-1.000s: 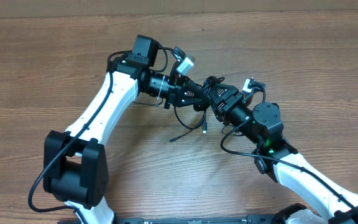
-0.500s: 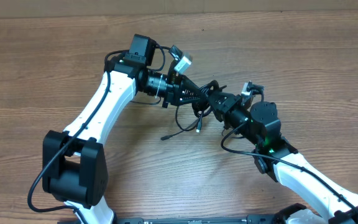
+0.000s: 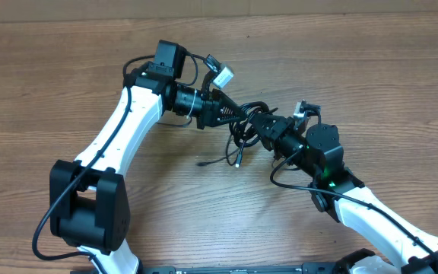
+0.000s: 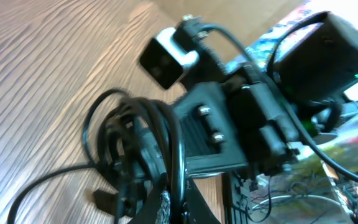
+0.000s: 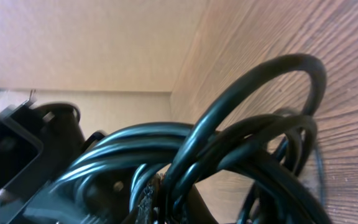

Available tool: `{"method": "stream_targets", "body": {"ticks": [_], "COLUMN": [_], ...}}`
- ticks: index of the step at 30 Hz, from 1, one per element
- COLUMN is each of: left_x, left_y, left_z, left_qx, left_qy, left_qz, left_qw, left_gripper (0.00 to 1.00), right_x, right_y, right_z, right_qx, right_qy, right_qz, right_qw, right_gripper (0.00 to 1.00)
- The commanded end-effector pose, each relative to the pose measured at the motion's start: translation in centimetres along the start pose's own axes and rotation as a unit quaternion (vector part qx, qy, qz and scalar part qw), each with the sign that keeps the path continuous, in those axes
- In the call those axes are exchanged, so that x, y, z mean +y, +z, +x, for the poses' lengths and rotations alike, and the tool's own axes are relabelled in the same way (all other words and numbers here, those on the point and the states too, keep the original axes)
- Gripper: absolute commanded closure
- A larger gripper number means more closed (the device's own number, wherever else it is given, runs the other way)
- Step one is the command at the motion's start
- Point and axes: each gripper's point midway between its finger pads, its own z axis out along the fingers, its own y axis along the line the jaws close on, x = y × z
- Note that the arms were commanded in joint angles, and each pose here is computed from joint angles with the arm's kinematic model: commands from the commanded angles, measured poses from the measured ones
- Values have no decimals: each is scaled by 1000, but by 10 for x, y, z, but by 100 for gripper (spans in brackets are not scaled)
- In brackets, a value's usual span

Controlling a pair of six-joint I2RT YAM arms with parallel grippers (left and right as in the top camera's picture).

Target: Untangle cables

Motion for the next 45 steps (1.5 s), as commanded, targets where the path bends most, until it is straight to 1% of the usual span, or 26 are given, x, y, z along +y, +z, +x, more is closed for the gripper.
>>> {"method": "stream_targets", "body": {"ticks": [1,5,6,7,8,10,11,12,15,16,17,19,20,21,25,28,31,35,42,45], "left_x": [15,41,47,52,55,56,56,56,54,52,51,46,43,40,28,24,23,25,1,-2], "left_y": [-10,-17,-19,-21,-22,-23,-23,-22,-18,-16,-14,-7,-3,1,17,23,23,19,20,24], "left_z": [-4,5,7,9,9,10,10,9,9,9,9,9,10,10,15,17,18,16,6,10], "left_qx": [13,32,34,34,32,26,24,22,24,27,28,37,43,48,76,84,86,79,52,61], "left_qy": [-22,-78,-95,-114,-132,-159,-168,-177,-175,-173,-171,-150,-132,-116,-59,-46,-44,-49,-33,-21], "left_qz": [-74,-154,-171,-188,-199,-202,-202,-202,-200,-198,-197,-187,-181,-175,-157,-151,-150,-149,-68,-65], "left_qw": [997,985,980,975,971,966,965,963,964,965,965,970,974,977,983,984,984,985,996,996], "left_gripper": [95,96,94,89,81,49,37,29,16,16,18,43,51,56,65,67,69,62,60,59], "right_x": [5,5,4,3,1,-7,-13,-20,-27,-28,-28,-28,-28,-28,-29,-29,-35,-45,-49,-49], "right_y": [-1,-4,-4,-4,-4,-4,-4,-5,-5,-5,-5,-5,-5,-5,-5,-5,-6,-9,-12,-12], "right_z": [8,4,3,1,-1,-5,-7,-8,-9,-9,-9,-11,-12,-12,-13,-14,-17,-25,-38,-39], "right_qx": [34,40,37,35,30,18,11,6,4,3,2,-3,-6,-7,-10,-11,-24,-47,-81,-83], "right_qy": [-19,-16,-15,-14,-12,-5,-1,5,11,11,11,11,11,11,14,17,44,75,88,88], "right_qz": [-15,-17,-15,-13,-9,8,19,34,49,49,49,51,51,51,52,52,64,83,90,90], "right_qw": [999,999,999,999,999,1000,1000,999,999,999,999,999,999,999,999,998,997,993,989,989], "right_gripper": [96,96,96,96,96,96,96,96,96,96,96,96,96,96,96,96,96,96,96,96]}}
